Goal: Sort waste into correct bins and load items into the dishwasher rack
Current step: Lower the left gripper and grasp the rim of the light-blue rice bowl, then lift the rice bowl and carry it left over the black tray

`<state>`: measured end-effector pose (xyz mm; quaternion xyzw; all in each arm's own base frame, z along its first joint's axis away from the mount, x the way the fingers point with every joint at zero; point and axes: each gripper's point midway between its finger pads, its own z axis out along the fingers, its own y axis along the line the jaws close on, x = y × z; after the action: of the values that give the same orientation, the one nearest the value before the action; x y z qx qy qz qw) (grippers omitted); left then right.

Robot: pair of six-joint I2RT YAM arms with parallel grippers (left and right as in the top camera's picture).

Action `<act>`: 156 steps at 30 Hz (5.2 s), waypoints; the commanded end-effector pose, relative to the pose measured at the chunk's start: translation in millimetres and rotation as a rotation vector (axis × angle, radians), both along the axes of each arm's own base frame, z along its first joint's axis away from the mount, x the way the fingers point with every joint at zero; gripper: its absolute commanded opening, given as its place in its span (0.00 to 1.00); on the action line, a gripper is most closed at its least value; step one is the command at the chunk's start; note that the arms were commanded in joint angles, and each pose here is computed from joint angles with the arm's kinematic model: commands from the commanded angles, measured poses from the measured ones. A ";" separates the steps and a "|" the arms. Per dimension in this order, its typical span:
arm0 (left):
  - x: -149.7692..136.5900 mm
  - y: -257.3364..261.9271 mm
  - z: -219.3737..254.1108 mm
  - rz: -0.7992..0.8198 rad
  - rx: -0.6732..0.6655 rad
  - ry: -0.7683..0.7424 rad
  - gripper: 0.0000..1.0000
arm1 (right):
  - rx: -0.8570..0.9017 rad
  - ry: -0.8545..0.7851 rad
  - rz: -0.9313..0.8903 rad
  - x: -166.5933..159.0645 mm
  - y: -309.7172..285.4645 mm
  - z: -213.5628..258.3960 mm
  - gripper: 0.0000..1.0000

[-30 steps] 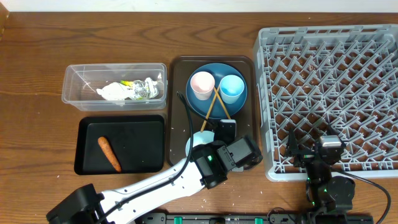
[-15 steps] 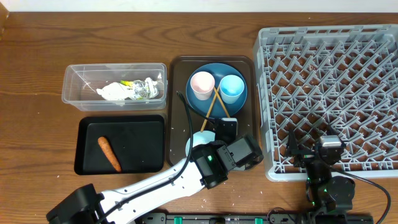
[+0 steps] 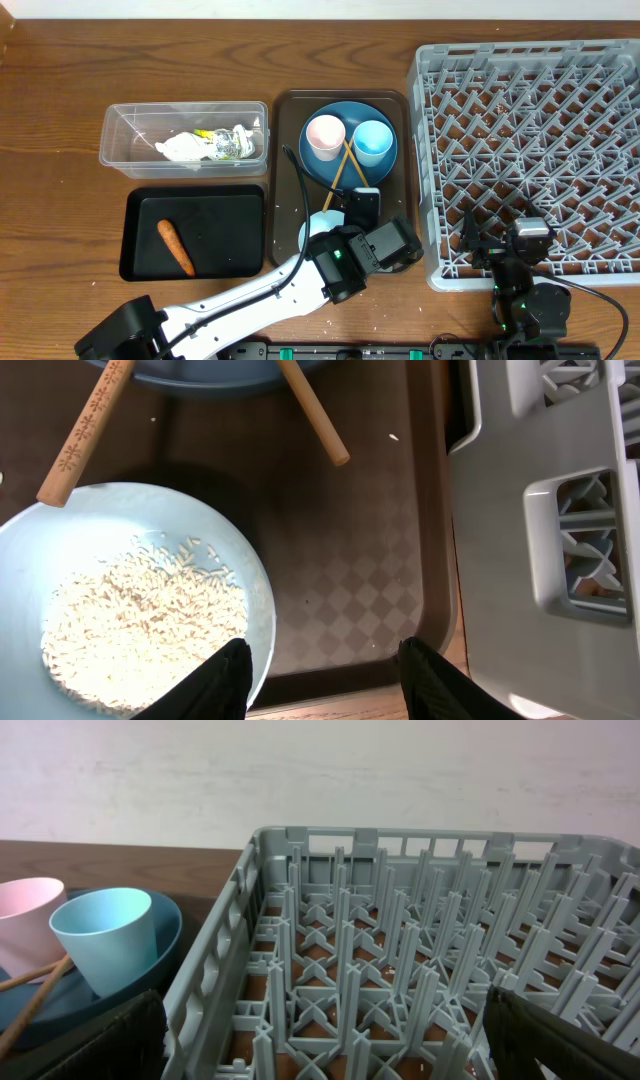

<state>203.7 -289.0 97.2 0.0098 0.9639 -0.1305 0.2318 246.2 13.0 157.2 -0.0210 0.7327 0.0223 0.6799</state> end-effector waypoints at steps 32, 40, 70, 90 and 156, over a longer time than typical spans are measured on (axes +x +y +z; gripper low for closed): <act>-3.1 13.3 -58.6 -0.005 0.182 0.057 0.44 | -0.015 0.003 -0.007 0.0 -2.0 -1.3 0.99; -3.7 13.2 -59.6 -0.007 0.185 0.059 0.42 | -0.015 0.003 -0.007 0.0 -1.9 -1.3 0.99; -6.5 18.5 -78.3 -0.008 0.241 0.087 0.28 | -0.015 0.003 -0.007 0.0 -2.0 -1.3 0.99; -11.0 26.6 -77.9 -0.009 0.272 0.104 0.06 | -0.015 0.003 -0.007 0.0 -2.0 -1.3 0.99; 33.8 228.3 88.8 0.043 -0.201 0.009 0.06 | -0.015 0.003 -0.007 0.0 -2.0 -1.3 0.99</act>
<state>243.2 -59.6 187.1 -0.0448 0.9471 -0.2133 0.2358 246.2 13.0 157.2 -0.0210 0.7327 0.0223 0.6799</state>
